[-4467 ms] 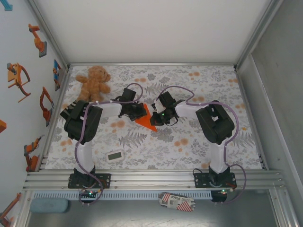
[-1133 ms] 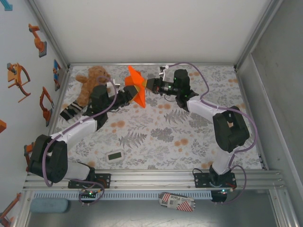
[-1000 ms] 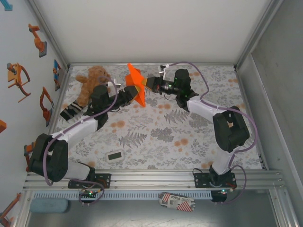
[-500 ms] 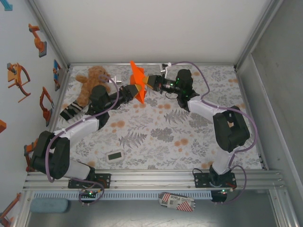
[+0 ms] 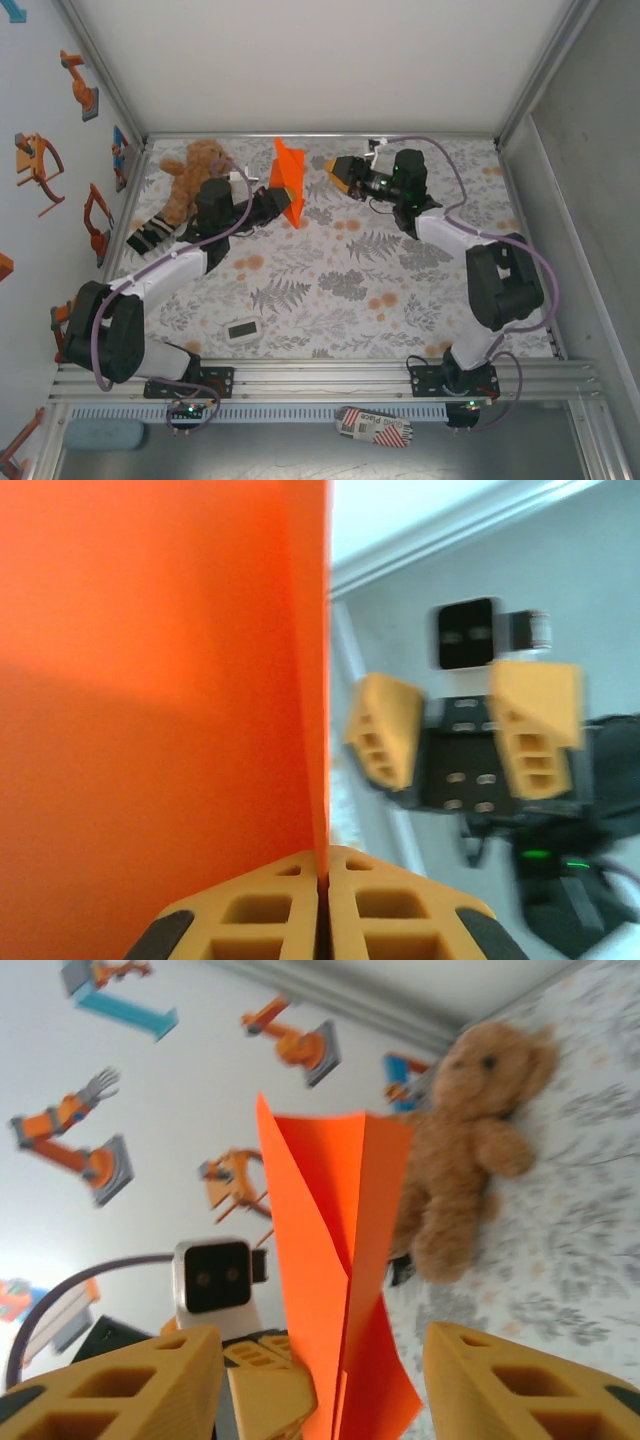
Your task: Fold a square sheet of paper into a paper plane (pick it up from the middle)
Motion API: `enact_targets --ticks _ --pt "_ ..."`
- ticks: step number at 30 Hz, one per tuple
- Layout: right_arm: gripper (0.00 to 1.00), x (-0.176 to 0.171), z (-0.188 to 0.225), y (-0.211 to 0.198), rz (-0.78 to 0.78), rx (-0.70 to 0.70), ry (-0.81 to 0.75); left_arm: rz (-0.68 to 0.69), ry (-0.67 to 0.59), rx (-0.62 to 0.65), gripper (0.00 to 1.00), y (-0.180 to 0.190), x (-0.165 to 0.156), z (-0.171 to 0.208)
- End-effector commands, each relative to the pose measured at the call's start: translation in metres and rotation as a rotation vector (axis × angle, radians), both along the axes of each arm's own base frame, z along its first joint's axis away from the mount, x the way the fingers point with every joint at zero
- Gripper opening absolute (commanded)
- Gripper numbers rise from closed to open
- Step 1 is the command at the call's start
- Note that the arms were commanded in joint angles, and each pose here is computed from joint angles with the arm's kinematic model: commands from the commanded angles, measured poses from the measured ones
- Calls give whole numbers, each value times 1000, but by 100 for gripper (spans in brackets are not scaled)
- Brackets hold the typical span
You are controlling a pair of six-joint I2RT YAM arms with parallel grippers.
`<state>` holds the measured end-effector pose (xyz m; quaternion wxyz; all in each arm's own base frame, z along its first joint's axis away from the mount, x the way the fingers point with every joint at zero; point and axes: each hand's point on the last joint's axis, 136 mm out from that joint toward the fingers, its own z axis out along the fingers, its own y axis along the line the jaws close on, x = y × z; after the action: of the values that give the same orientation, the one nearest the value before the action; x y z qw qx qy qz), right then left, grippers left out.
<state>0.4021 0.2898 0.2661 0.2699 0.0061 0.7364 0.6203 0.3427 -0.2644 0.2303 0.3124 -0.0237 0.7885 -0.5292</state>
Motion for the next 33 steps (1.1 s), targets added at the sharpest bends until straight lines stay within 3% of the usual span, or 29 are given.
enact_targets --ticks 1,6,13,24,29,33 --pt "62 -5 -18 -29 -112 -298 -72 51 31 341 9 22 -6 -29" --pt "64 -10 -31 -81 -272 -638 -132 98 108 753 9 50 -9 -69" --pt "62 -18 -50 -123 -337 -906 -150 168 178 1236 10 91 -3 -98" --pt "49 -18 -79 -143 -413 -980 -34 171 128 1743 9 87 23 -135" --pt "46 -18 -84 -158 -492 -991 13 146 68 1891 9 72 31 -148" --pt "47 -21 -86 -174 -577 -972 62 113 58 1921 9 59 32 -165"
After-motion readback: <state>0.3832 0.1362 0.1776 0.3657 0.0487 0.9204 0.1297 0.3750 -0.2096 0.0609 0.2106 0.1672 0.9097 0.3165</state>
